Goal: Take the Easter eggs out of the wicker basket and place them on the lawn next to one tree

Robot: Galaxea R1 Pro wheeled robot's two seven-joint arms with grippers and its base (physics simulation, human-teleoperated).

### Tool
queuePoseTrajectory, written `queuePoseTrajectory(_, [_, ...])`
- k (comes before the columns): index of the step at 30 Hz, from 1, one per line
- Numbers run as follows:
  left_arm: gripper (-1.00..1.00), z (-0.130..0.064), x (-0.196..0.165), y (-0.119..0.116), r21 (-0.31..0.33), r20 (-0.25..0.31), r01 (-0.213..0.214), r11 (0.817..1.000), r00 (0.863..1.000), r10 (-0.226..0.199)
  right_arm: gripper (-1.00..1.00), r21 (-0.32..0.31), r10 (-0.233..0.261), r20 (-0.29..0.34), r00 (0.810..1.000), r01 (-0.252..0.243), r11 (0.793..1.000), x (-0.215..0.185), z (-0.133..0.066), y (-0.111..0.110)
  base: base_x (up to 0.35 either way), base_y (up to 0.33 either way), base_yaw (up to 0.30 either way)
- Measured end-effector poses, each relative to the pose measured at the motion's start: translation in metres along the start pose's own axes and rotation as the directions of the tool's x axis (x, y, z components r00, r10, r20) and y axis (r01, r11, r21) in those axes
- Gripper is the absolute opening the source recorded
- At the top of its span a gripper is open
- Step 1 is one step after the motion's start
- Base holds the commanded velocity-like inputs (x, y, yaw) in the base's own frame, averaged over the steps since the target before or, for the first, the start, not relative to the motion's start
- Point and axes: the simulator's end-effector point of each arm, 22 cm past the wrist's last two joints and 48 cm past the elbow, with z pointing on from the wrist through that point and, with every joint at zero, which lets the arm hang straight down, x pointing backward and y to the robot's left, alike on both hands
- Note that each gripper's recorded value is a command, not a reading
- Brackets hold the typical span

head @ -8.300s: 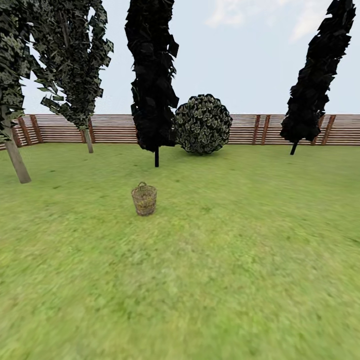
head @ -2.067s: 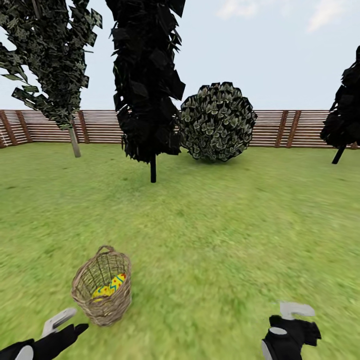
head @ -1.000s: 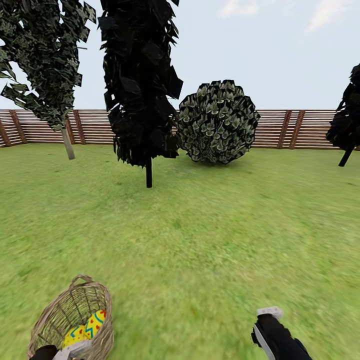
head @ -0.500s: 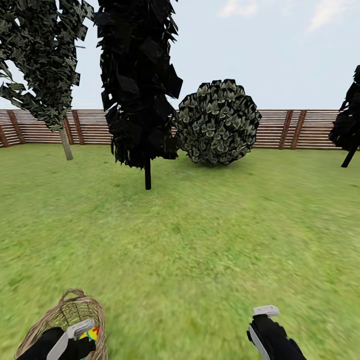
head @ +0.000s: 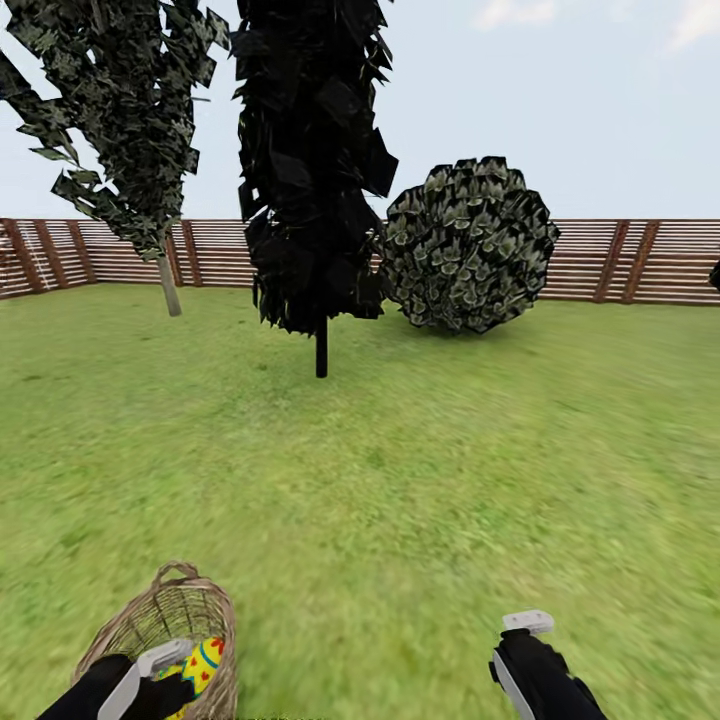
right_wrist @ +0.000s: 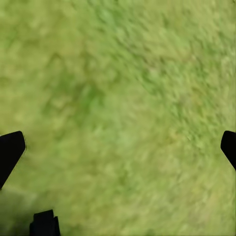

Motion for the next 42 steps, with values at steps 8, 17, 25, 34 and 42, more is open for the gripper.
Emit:
queuePoseTrajectory(8, [1.00,-0.017,-0.045,0.049,-0.057,0.119,0.013,0.998,0.993,-0.006,1.00,-0.001,0.008,0.013,1.000,-0.008,1.000,-0.003,0.000,0.000,0.000,0.000,0.174])
queuePoseTrajectory(17, [1.00,-0.018,-0.061,0.050,-0.065,0.196,0.008,0.998,0.981,0.005,1.00,-0.005,0.014,0.029,0.999,-0.014,1.000,-0.006,0.000,0.000,0.000,0.000,0.007])
queuePoseTrajectory(25, [1.00,-0.014,-0.055,0.034,-0.043,0.188,0.003,0.999,0.982,0.005,1.00,-0.004,0.013,0.030,0.999,-0.013,1.000,-0.006,0.000,0.000,0.000,0.000,0.000])
queuePoseTrajectory(34, [1.00,-0.021,-0.067,0.043,0.048,0.218,0.216,0.975,0.951,-0.222,1.00,-0.005,-0.001,-0.003,1.000,0.001,1.000,0.009,0.005,0.003,0.000,0.000,0.000])
queuePoseTrajectory(42, [1.00,-0.030,-0.080,0.073,0.020,0.248,0.233,0.972,0.941,-0.231,1.00,-0.005,-0.002,-0.005,1.000,0.002,1.000,0.010,0.005,0.003,0.000,0.000,0.000])
